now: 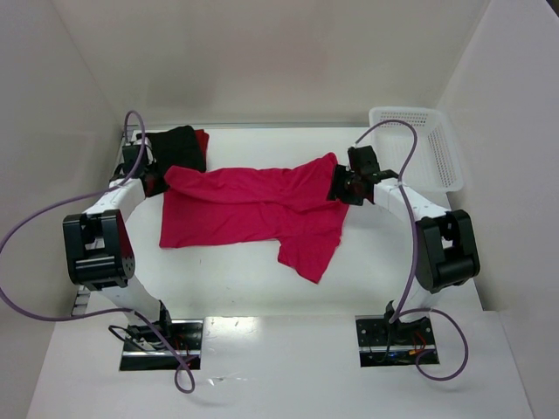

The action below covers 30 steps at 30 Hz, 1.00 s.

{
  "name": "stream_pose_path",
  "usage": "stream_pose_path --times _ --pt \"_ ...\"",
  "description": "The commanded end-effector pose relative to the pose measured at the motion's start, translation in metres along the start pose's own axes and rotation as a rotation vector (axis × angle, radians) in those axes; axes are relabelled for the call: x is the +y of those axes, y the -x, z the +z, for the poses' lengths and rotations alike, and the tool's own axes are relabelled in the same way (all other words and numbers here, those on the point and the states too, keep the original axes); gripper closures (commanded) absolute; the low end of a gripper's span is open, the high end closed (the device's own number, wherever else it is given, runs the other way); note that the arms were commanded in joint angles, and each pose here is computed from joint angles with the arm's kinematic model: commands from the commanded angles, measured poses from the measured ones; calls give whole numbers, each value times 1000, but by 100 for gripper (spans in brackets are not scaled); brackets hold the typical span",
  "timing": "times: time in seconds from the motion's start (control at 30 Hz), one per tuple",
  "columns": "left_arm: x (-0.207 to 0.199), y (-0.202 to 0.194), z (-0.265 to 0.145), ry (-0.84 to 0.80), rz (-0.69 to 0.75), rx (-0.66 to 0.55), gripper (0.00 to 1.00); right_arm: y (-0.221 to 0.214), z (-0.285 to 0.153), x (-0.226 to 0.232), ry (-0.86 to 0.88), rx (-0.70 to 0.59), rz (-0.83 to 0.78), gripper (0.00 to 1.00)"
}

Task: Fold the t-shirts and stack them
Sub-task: Fold the flattened tshirt in 1/3 of the way

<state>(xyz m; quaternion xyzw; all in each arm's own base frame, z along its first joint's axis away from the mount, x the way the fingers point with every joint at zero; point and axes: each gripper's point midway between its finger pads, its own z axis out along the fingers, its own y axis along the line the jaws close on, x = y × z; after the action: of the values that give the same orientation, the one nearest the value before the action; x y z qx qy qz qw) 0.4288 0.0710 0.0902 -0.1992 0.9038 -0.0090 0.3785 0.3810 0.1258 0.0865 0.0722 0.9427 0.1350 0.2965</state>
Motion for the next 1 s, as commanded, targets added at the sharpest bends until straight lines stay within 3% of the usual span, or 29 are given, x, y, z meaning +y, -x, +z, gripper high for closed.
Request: stream_pose_path --times 0.0,0.03,0.07,0.1,0.13,0.23,0.37,0.53,0.73,0.97 --pt "4 17 -4 25 -16 -28 73 22 -2 2 -18 -66 -19 27" --pt "3 20 -7 23 -16 -39 64 35 -8 6 -13 -101 -20 22" --pt "1 26 -8 20 -16 -50 64 42 -10 9 -6 -116 -21 18" --pt "0 32 -9 15 -17 -68 57 49 -13 13 1 -133 -21 14" --pt "-3 45 -12 8 -17 -95 46 56 -16 16 9 -150 -22 0" --pt "-8 66 -20 0 -6 -129 30 88 -20 24 22 -220 -17 0" --pt "-14 85 -31 -24 7 -186 18 125 -15 32 34 -293 -26 0" --pt "-31 92 -10 -109 25 -180 14 128 39 14 -46 -240 -31 0" --pt "-41 76 -3 -185 40 -157 13 129 66 3 -85 -194 -37 0" --pt "-51 29 -43 -226 9 9 11 104 21 -3 -104 -146 -35 4"
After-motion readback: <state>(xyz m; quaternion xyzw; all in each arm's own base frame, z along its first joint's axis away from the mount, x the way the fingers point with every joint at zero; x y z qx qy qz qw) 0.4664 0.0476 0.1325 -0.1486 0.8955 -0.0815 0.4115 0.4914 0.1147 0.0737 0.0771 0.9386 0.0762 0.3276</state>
